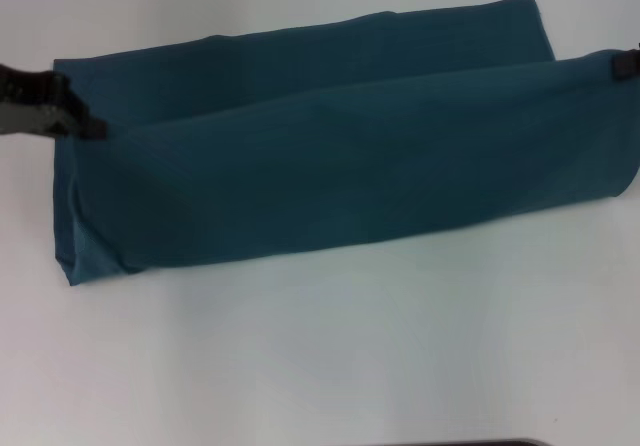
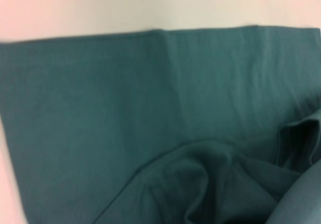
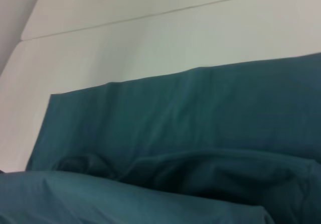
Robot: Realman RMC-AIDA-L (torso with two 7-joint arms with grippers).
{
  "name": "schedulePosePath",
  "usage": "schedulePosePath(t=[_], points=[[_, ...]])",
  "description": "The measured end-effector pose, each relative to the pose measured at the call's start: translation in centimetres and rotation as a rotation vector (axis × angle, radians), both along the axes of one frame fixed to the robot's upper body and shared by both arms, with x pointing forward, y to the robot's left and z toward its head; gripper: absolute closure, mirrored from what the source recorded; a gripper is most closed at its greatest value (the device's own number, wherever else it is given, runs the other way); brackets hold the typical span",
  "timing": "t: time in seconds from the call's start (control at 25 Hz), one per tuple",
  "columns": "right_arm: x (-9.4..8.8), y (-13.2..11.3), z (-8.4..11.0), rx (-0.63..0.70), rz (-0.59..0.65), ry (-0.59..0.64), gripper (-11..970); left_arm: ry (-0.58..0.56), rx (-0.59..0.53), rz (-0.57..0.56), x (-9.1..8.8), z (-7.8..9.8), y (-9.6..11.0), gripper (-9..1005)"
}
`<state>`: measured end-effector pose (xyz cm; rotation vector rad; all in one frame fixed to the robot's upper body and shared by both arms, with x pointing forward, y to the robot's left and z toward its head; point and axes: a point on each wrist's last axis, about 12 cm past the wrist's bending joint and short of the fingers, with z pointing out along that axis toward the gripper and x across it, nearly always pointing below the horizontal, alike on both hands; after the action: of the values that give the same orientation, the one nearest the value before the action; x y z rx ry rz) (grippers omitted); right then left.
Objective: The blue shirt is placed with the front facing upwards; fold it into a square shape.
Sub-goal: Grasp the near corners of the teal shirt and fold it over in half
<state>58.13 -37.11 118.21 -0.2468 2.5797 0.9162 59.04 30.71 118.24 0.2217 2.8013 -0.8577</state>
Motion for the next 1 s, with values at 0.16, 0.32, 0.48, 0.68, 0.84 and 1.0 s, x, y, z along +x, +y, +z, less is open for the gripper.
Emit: schedulePosePath(t=[0.16, 0.32, 0.48, 0.68, 0.84, 1.0], points=[[0.2, -0.5, -0.3, -0.015, -0.042, -0.007, 927, -0.030, -0.001, 0.002, 0.8, 0.4, -0.8, 989], [1.0, -1.1, -0.1, -0.020, -0.116, -0.059, 926, -0.057, 0.010, 0.021, 1.8, 0.9, -1.6, 989], [2.0, -0.9, 0.1, -0.042, -0.161, -0.101, 925, -0.075, 0.044, 0.046, 2.7, 1.0, -2.3, 989], [2.8, -0.6, 0.0, -0.055, -0.196, -0.134, 924, -0.091, 0.086, 0.069, 3.6, 1.2, -3.1, 990], [3.5, -0.3, 0.2, -0.065, -0.215, -0.165, 923, -0.100, 0.109, 0.089, 4.1, 1.5, -3.5, 990], [4.5, 0.5, 0.3, -0.084, -0.229, -0.211, 922, -0.118, 0.145, 0.102, 4.6, 1.3, -4.1, 990]])
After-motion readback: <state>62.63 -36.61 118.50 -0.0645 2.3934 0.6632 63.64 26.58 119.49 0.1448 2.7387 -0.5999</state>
